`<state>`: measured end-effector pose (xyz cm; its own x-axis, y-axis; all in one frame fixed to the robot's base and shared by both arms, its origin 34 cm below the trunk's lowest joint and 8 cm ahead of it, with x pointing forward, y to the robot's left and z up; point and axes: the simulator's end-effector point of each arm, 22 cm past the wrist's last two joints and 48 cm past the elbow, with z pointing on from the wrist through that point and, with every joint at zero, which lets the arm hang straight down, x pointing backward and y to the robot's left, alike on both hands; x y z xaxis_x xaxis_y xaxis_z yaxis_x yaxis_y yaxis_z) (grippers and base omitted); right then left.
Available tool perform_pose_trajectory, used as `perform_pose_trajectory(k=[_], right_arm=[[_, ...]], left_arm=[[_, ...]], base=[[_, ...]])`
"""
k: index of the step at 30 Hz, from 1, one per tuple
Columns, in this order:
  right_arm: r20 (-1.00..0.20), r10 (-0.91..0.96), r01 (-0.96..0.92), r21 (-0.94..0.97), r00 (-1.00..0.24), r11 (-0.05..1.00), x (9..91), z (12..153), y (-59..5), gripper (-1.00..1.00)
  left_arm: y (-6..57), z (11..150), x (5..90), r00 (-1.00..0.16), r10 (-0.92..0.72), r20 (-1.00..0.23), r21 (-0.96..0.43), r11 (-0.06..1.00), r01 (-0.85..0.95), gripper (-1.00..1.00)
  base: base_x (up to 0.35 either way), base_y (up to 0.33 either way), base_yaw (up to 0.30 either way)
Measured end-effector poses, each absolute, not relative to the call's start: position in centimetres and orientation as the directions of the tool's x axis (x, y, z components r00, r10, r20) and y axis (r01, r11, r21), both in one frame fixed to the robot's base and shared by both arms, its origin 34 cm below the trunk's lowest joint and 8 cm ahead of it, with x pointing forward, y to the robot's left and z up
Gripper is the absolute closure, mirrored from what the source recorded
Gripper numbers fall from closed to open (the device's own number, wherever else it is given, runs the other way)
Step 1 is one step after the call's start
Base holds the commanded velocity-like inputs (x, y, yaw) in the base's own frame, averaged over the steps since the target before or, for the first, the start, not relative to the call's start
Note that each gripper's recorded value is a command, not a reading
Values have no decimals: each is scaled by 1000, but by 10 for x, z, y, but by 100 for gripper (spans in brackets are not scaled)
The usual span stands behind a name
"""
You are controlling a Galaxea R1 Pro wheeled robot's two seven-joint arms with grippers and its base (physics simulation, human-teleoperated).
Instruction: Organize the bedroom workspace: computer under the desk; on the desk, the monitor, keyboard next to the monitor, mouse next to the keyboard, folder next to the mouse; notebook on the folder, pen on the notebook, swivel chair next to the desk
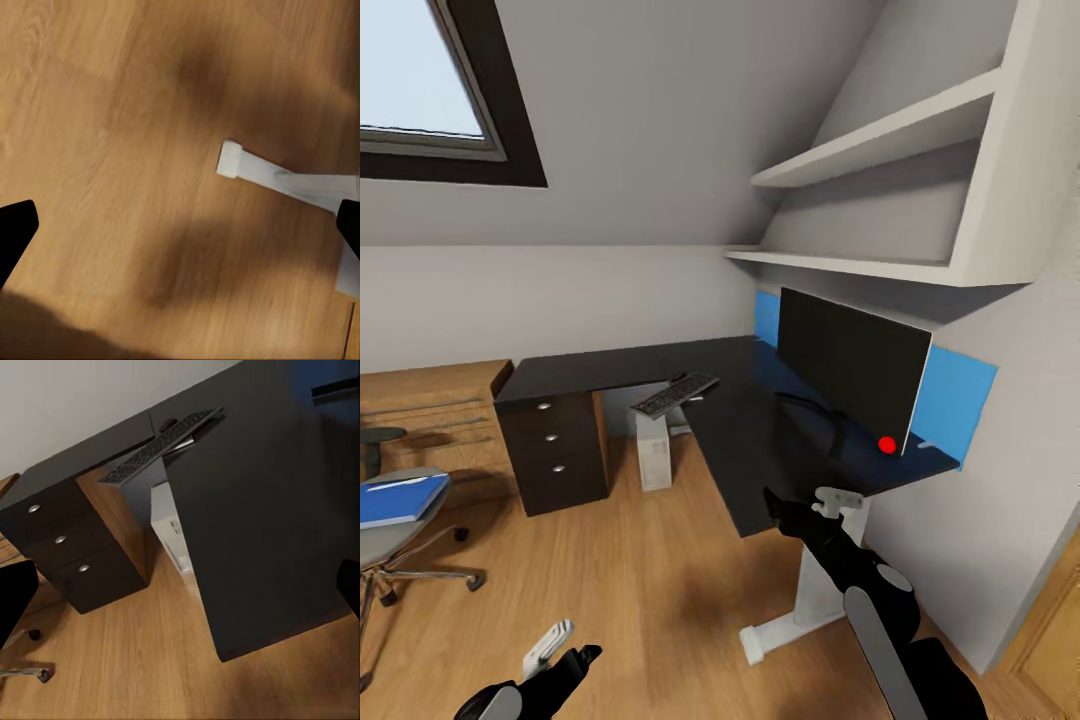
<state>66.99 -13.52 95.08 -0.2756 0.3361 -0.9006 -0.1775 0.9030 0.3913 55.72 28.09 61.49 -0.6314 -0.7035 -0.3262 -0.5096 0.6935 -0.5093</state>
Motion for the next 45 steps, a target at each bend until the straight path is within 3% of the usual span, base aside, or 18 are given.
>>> perform_pose_trajectory(k=[45], right_arm=[[-910, 335, -197, 385, -244, 902, 665, 967, -132, -100]], left_arm=[[281, 625, 562, -623, -704, -341, -523, 693, -497, -100]], base=[[210, 291, -287]])
